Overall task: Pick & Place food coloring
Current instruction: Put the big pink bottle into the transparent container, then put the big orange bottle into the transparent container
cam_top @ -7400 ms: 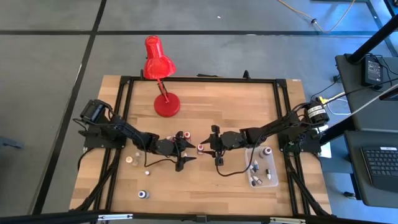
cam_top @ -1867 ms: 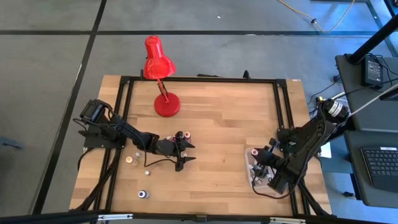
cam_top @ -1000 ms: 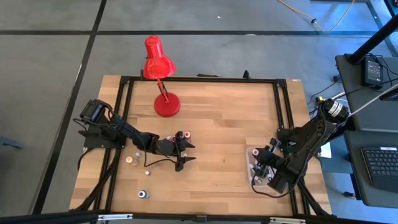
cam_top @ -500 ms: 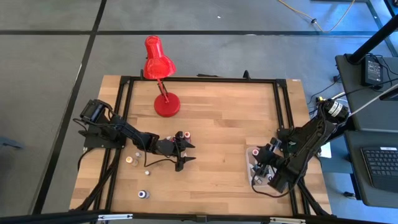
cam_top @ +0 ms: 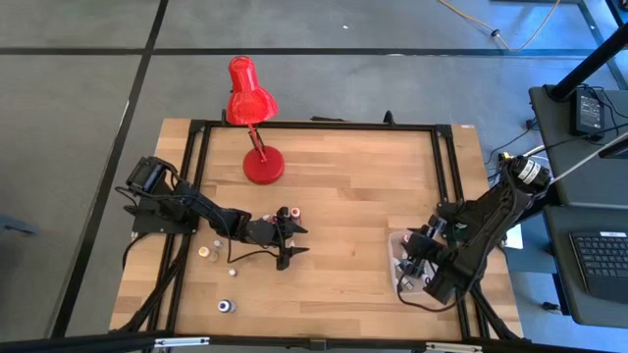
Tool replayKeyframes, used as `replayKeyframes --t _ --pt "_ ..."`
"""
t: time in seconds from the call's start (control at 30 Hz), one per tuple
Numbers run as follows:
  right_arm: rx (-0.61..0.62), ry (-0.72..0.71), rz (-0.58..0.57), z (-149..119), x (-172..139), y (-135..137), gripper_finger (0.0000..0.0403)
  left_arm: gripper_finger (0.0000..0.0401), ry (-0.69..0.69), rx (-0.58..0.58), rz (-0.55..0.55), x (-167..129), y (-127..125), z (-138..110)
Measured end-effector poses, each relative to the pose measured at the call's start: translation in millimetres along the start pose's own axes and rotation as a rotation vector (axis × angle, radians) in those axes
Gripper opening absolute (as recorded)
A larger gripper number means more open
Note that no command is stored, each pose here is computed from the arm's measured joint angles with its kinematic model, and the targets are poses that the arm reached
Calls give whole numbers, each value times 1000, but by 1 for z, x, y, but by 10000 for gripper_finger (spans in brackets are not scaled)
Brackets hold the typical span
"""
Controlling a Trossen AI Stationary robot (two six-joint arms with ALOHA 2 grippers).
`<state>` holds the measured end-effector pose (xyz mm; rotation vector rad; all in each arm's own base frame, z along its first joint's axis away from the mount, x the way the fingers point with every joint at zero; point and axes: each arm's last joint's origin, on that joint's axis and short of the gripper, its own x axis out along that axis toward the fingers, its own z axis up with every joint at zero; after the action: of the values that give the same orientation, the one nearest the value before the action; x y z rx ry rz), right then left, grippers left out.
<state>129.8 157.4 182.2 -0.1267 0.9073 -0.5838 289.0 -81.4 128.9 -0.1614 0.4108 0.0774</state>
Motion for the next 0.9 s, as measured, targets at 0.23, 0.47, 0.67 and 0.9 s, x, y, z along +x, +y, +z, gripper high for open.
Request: replayKeyframes --t 0.23,0.47,0.67,0.9 --pt "-31 16 -33 4 -6 -4 216 259 0 0 0 0 0 0" --pt "-55 -31 -68 17 -17 -9 216 259 0 0 -1 0 0 0" --pt "-78 -184 -71 44 -41 -11 216 259 7 0 -25 0 -1 0" --pt "-51 -269 -30 56 -39 -1 216 259 57 -46 -261 -11 -6 12"
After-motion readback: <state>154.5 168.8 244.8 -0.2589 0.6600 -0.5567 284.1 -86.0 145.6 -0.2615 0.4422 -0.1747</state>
